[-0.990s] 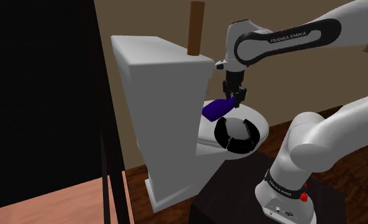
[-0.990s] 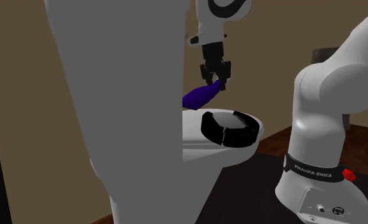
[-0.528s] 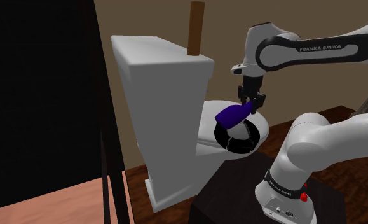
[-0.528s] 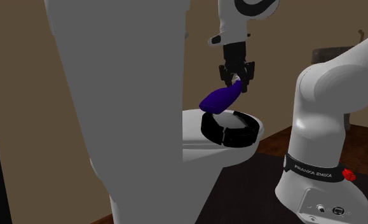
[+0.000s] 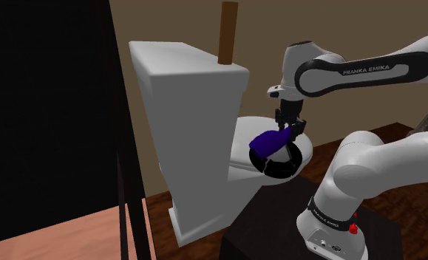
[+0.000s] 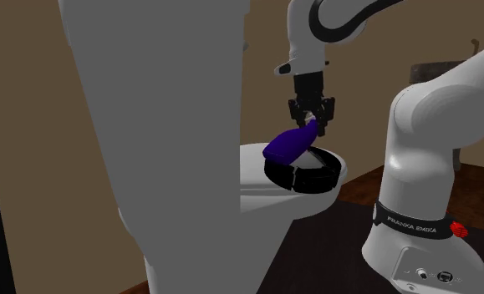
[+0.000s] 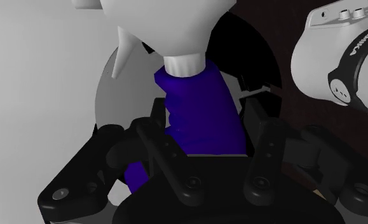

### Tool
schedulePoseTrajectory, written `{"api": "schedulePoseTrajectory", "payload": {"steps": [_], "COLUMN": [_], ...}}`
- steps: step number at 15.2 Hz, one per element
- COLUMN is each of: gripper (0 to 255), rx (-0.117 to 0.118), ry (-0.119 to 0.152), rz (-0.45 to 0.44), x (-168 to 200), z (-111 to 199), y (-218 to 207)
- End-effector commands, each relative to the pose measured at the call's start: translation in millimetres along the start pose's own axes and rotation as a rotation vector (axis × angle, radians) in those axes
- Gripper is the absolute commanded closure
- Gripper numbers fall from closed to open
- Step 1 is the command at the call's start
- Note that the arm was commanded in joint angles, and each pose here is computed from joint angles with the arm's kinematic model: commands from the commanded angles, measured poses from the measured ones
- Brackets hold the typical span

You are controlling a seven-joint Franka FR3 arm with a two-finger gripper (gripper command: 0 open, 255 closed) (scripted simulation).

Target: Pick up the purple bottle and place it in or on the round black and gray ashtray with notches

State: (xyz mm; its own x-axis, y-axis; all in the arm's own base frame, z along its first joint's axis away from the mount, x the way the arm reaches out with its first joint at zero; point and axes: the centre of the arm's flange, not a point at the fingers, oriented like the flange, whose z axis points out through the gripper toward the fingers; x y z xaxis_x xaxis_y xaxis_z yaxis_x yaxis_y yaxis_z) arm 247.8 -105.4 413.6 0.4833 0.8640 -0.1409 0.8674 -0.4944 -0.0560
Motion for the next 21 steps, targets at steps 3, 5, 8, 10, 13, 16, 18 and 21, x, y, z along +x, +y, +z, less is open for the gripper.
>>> {"api": "schedulePoseTrajectory", "payload": {"steps": [3,5,8,10,13,16,18,21], "gripper": [255,255,255,255,0,0,0,0], "rx": [-0.001,-0.001,-0.001,-0.001,-0.001,-0.001,-0.001,-0.001], "ry": [0.000,0.000,0.000,0.000,0.000,0.000,0.000,0.000], "rz": [0.000,0.000,0.000,0.000,0.000,0.000,0.000,0.000], "x": [3,4,4,4,4,4,4,4], "z": [21,29,29,29,29,29,29,-11], "y": [1,2,2,2,2,2,2,2]}}
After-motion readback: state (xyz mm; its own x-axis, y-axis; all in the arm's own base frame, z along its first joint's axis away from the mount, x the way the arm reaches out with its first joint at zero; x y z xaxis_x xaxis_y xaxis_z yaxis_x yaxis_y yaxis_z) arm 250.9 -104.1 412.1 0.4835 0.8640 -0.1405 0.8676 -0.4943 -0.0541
